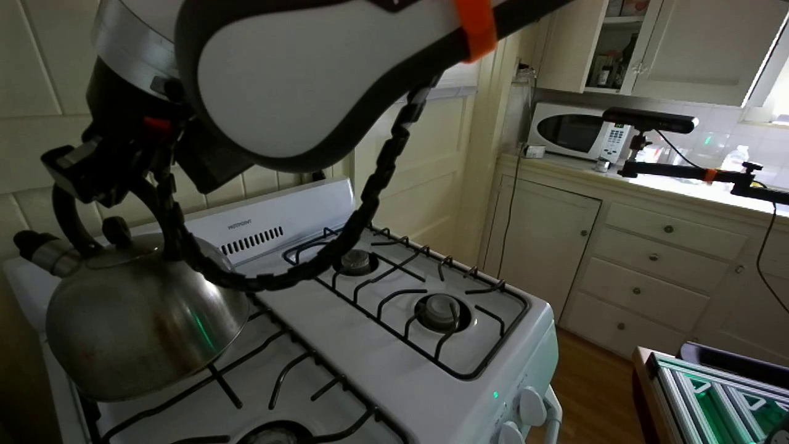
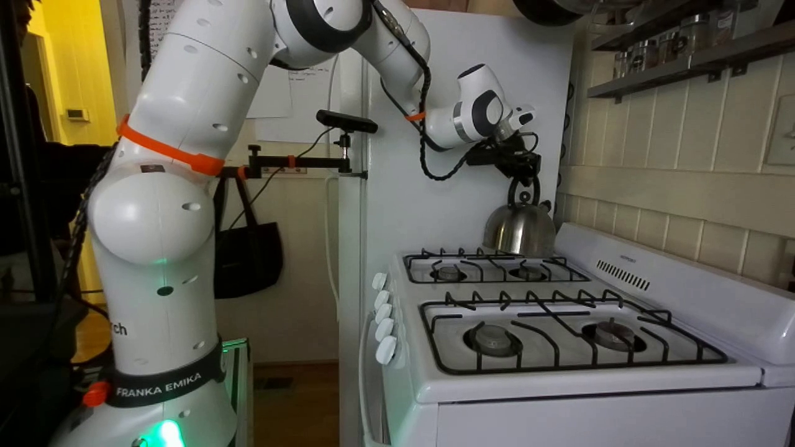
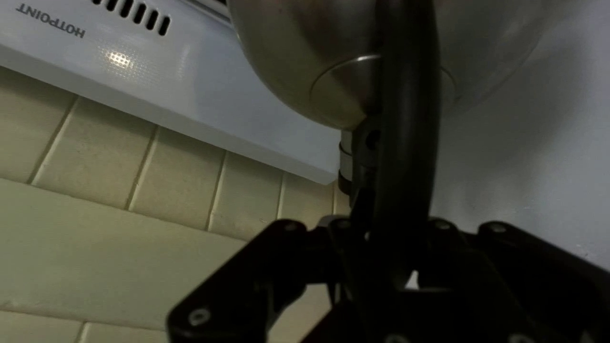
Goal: Move the kettle to the left.
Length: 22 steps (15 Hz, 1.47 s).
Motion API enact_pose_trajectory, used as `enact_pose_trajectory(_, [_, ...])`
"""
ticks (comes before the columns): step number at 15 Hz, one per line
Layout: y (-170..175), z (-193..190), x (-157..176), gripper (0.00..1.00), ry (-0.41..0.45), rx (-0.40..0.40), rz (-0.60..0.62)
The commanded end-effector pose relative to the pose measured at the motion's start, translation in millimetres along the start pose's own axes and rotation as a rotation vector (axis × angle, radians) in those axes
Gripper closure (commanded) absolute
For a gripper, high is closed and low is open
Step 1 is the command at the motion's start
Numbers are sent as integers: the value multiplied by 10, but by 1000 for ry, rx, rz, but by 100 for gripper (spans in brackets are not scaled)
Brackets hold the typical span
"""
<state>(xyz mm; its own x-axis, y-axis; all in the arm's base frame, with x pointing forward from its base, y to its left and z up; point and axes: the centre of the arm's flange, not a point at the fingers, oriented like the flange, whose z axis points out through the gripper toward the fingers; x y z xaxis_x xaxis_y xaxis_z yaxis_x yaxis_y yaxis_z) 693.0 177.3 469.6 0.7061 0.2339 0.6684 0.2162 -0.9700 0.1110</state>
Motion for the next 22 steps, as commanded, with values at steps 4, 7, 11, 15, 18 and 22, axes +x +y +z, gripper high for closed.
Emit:
enact_pose_trajectory(4, [42,-21,48,98,45,-29,-28])
enact_pose_trajectory(7, [88,-38,10,98,41,-38,-46])
enact_pose_trajectory(11, [85,-58,-36,59,40,-41,-70])
enact_pose_trajectory(15, [99,-114,-9,29,57,-38,-84])
enact_pose_trajectory(18, [138,-128,6,7,65,-42,-84])
enact_pose_trajectory(22, [209,-227,37,0,59,-39,-75])
